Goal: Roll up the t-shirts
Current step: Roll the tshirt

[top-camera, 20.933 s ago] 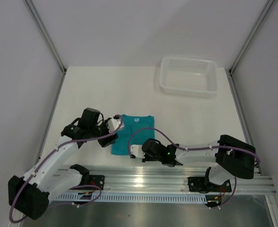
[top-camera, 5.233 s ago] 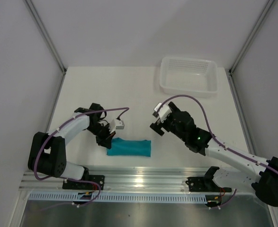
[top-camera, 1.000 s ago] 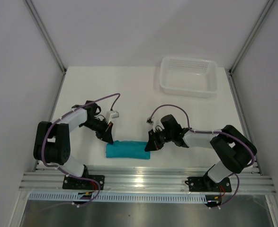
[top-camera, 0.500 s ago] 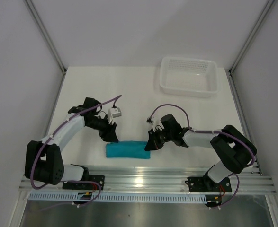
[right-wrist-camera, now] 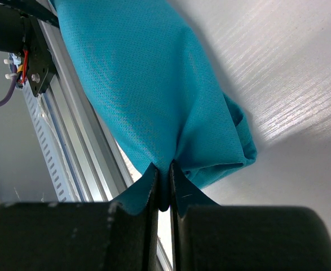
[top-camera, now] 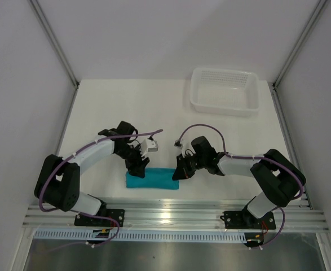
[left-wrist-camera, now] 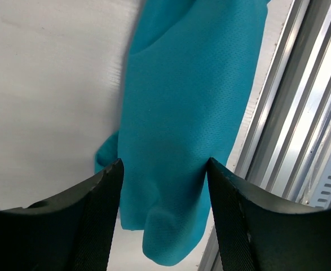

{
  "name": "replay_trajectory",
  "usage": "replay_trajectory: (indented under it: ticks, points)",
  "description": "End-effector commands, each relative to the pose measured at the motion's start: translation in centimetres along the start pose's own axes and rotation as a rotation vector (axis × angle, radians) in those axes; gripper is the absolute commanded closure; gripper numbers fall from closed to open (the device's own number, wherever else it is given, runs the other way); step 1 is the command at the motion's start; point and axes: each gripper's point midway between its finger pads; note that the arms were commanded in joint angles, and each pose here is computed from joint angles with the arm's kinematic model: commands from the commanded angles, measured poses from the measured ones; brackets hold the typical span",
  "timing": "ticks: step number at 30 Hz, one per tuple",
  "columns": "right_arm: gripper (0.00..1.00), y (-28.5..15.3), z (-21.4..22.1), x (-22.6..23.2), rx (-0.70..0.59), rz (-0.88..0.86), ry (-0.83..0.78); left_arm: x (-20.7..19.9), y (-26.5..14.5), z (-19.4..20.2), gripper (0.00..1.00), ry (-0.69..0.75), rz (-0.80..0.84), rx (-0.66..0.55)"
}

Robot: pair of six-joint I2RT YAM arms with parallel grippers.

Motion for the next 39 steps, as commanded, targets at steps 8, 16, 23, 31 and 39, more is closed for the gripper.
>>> replay_trajectory:
  ticks: [8,16,23,31,39]
  points:
    - [1.00,-0.2,-1.8,0.7,-0.036,-0.018,-0.035,-1.5,0.7,2.8,0.94,-0.010,0.100,0.101]
    - [1.00,-0.9,-0.8,4.8,0.017,-0.122,-0.073,-3.9,-0.9,3.6,0.99,-0.030,0.134,0.113]
    - [1.00,-2.0,-1.6,5.5,0.018,-0.137,-0.060,-4.5,-2.1,3.2,0.95,-0.030,0.142,0.093]
    - [0.98,-0.6,-1.5,1.2,0.029,-0.080,0.063,-0.2,-1.9,0.4,0.84,-0.192,0.118,0.036]
    - [0.55,-1.8,-2.5,-0.9,-0.015,0.100,0.073,2.1,-0.3,1.5,0.88,-0.276,0.104,0.099]
Point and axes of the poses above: each gripper's point midway between its finger pads, its own y axis out along the fingers, its own x axis along the line the jaws close on, z = x × y, and after that the axes turned 10 degrees about -y, right-handed
